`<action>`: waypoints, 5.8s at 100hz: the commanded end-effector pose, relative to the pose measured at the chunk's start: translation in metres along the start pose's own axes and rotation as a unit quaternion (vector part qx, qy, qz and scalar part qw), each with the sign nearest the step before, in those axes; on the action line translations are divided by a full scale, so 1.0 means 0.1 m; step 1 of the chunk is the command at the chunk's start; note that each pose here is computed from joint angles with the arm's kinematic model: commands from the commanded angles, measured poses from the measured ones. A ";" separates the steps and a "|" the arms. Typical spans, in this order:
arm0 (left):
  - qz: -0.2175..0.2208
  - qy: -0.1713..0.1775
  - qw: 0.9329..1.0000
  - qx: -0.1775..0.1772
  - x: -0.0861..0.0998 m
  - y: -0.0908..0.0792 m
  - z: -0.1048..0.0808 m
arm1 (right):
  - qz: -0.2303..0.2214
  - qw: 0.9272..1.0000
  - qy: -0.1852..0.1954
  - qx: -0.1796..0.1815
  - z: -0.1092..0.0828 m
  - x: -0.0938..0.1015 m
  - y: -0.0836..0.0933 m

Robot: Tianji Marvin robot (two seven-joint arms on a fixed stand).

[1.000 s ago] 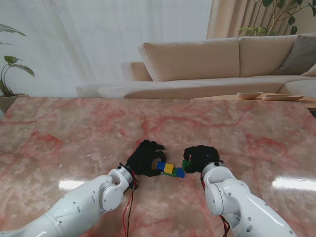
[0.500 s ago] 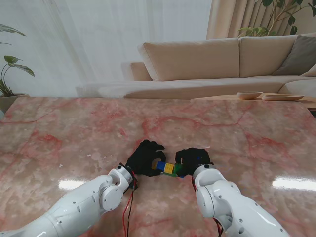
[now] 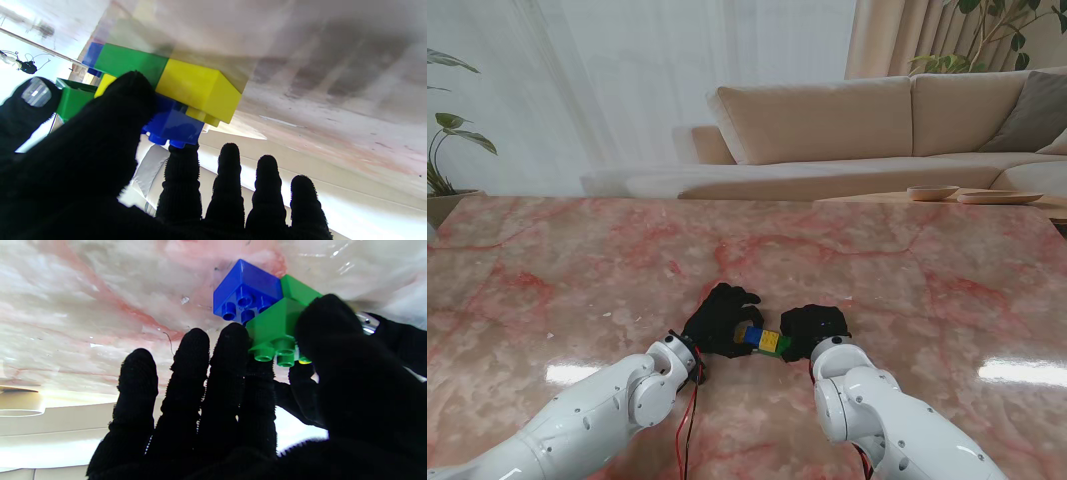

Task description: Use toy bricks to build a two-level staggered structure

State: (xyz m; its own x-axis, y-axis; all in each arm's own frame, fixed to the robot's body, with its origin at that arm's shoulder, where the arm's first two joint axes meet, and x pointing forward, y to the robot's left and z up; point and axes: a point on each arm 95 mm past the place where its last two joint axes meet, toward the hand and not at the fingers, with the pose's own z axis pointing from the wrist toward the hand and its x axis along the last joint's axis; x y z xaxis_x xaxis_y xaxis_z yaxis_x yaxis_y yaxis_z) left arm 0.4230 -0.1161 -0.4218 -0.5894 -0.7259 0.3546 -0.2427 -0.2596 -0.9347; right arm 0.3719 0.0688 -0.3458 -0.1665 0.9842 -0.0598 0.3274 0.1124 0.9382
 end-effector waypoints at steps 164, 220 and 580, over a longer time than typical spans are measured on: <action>0.000 -0.037 0.998 -0.049 -0.13 0.37 -0.25 | -0.009 1.000 -0.023 0.018 0.08 0.04 -0.17; -0.007 -0.024 0.999 -0.047 -0.10 0.40 -0.25 | -0.007 0.999 -0.035 0.021 0.09 0.04 -0.19; -0.003 -0.020 0.999 -0.048 -0.11 0.38 -0.25 | 0.032 0.996 -0.014 -0.078 -0.26 0.04 -0.02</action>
State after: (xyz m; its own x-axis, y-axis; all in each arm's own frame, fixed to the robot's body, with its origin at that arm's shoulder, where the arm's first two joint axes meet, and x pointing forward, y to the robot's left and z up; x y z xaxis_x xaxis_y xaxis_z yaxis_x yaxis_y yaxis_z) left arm 0.4245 -0.1181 -0.4219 -0.5940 -0.7193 0.3602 -0.2436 -0.2660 -0.9327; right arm 0.3516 0.0650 -0.3400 -0.1318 0.9909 -0.0274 0.1756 0.0505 0.9832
